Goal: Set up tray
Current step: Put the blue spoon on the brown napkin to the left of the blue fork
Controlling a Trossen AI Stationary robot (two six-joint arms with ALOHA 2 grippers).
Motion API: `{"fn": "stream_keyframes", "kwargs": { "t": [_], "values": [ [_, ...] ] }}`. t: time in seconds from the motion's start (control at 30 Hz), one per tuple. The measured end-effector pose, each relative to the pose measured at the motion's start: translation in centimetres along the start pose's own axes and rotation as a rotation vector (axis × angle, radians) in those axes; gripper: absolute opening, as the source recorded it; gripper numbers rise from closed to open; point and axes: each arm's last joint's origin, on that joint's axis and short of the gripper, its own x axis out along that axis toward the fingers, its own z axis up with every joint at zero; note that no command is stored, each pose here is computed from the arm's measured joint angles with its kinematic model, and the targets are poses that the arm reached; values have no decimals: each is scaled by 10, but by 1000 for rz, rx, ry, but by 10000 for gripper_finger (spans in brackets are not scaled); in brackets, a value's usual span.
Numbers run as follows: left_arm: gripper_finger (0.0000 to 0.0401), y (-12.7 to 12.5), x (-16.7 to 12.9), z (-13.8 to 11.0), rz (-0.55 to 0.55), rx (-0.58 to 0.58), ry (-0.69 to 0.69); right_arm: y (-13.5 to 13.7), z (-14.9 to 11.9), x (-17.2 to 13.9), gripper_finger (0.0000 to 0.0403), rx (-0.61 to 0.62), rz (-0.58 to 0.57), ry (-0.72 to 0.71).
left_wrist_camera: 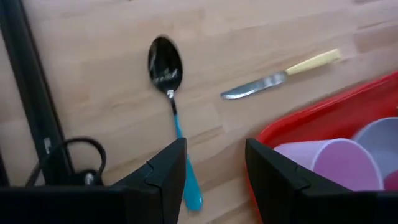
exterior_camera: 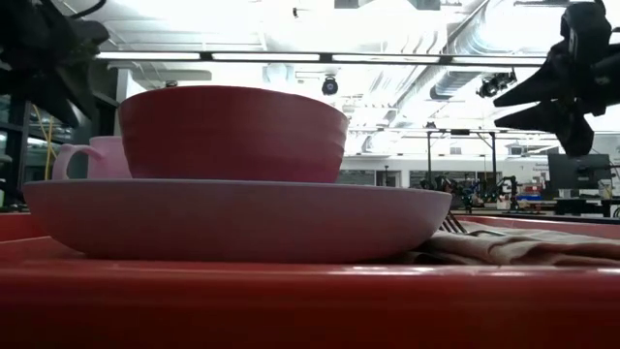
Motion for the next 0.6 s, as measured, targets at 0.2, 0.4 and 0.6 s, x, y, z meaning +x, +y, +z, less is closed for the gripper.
{"fn": "stream_keyframes", "kwargs": {
  "t": [0.2, 0.4, 0.6],
  "values": [
    [195, -15, 12, -6, 93, 19, 23, -5, -2, -1, 134, 20, 93, -92],
    [195, -29, 27, -6, 165, -16, 58, -4, 5, -5, 134, 10, 128, -129],
    [195, -36, 50, 6, 238, -114, 181, -4, 6, -5, 134, 15, 146, -123]
  ]
}}
